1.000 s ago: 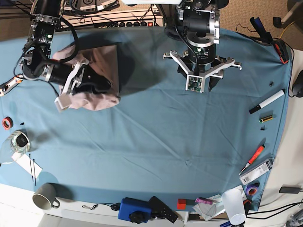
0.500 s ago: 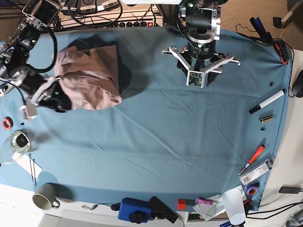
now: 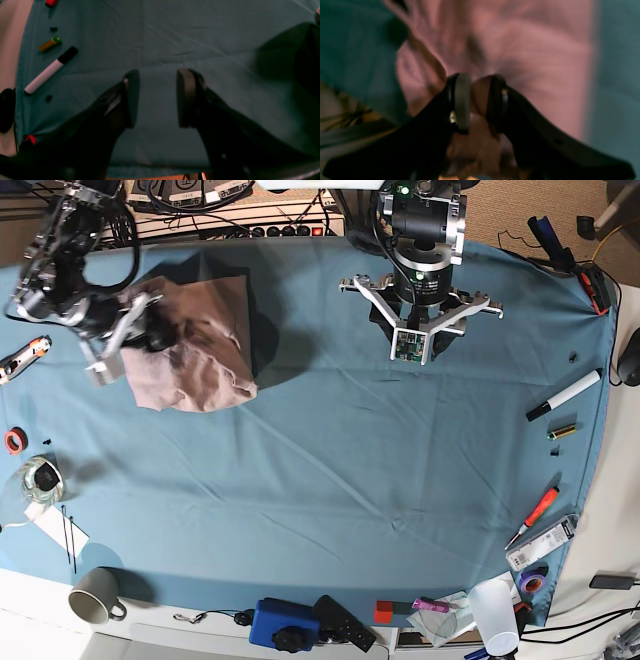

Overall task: Fold the T-shirt properly
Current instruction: 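Fold the shirt's end over the bundle with the right gripper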

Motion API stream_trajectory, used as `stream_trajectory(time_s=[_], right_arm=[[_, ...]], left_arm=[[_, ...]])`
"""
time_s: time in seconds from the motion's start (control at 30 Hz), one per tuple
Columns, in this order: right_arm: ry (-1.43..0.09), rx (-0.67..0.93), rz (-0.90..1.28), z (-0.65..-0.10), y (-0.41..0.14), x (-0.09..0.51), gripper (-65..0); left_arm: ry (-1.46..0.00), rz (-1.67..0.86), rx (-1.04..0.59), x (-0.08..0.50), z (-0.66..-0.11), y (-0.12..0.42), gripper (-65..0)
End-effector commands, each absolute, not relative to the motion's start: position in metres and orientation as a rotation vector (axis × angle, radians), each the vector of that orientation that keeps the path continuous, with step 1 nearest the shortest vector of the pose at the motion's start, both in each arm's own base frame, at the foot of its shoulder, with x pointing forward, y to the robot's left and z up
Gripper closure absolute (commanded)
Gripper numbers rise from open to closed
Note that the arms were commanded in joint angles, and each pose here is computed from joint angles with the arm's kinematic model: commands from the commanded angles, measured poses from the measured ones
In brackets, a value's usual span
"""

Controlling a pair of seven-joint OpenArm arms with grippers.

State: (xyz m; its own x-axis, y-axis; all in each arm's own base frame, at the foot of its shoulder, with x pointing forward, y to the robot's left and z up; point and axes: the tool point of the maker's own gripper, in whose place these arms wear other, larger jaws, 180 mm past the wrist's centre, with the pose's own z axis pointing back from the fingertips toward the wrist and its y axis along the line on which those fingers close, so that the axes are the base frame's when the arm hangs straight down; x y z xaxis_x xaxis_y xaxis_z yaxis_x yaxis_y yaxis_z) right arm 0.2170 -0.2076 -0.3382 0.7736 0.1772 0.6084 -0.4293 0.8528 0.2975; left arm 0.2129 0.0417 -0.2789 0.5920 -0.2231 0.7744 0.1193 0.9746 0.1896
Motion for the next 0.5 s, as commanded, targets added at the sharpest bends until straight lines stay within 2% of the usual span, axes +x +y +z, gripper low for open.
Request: stream_trajectory(time_s=[0.0, 0.07, 0.27, 0.37, 0.47], right_arm=[[-0.643, 0.488, 0.370, -0.327, -0.197, 0.222, -15.7], [-0.632, 0.576, 0.405, -0.327, -0.174, 0.217, -15.7], [-0.565, 0.697, 0.495, -0.335, -0.130, 0.202, -15.7], [-0.619, 0.772, 0.523, -0.316, -0.114, 0.207, -15.7], [-0.706, 0.756, 0.544, -0.294, -0.117, 0.223, -15.7]], left_arm=[[-0.950, -0.202, 0.099, 0.213, -0.270, 0.034, -24.9], [-0.950, -0.202, 0.099, 0.213, -0.270, 0.034, -24.9], [-0.951, -0.202, 0.099, 0.213, -0.270, 0.034, -24.9], [-0.951, -0.202, 0.099, 0.213, -0.270, 0.034, -24.9], [-0.951, -0.202, 0.099, 0.213, -0.270, 0.034, -24.9]])
